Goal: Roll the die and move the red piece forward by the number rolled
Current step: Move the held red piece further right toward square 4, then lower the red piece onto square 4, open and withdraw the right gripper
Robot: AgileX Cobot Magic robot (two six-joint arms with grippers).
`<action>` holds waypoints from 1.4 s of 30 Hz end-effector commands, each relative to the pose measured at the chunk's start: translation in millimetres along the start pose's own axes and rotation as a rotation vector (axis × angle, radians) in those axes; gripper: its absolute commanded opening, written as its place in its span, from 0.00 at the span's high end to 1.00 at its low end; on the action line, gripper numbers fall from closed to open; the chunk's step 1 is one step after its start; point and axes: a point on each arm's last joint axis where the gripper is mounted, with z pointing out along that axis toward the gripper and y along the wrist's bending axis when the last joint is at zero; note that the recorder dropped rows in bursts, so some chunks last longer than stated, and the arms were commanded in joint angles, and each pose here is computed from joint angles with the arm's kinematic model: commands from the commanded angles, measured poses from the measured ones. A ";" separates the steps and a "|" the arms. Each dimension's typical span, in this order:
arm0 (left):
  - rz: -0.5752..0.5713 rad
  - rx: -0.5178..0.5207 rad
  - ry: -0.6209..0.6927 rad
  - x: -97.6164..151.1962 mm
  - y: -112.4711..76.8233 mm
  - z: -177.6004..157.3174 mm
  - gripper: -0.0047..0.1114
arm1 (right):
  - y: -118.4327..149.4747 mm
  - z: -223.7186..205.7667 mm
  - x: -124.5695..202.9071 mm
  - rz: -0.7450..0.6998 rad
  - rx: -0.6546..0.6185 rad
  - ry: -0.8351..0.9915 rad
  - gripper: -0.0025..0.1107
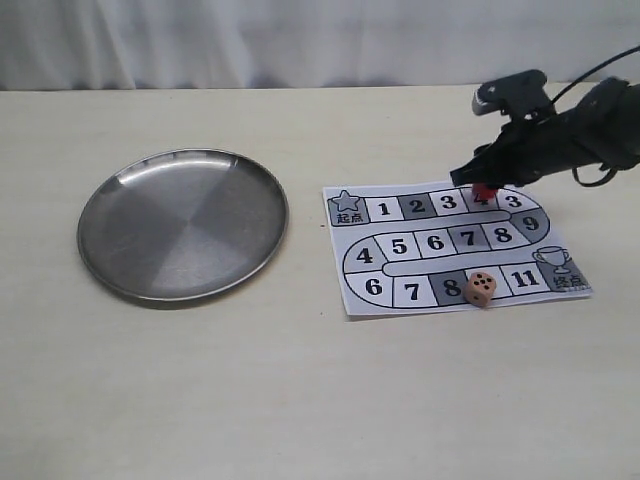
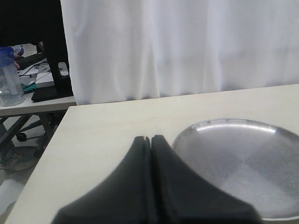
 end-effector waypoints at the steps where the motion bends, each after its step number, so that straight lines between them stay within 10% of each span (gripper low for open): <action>1: 0.005 0.008 -0.013 -0.5 -0.5 -0.3 0.96 | -9.9 -51.1 -32.7 -0.013 0.053 -0.144 0.94; 16: 0.005 0.008 -0.013 -0.5 -0.5 -0.3 0.96 | -26.9 33.4 57.5 0.085 0.112 0.096 0.94; 42: 0.005 0.008 -0.013 -0.5 -0.5 -0.3 0.96 | -36.0 18.2 37.2 0.127 0.205 -0.028 0.94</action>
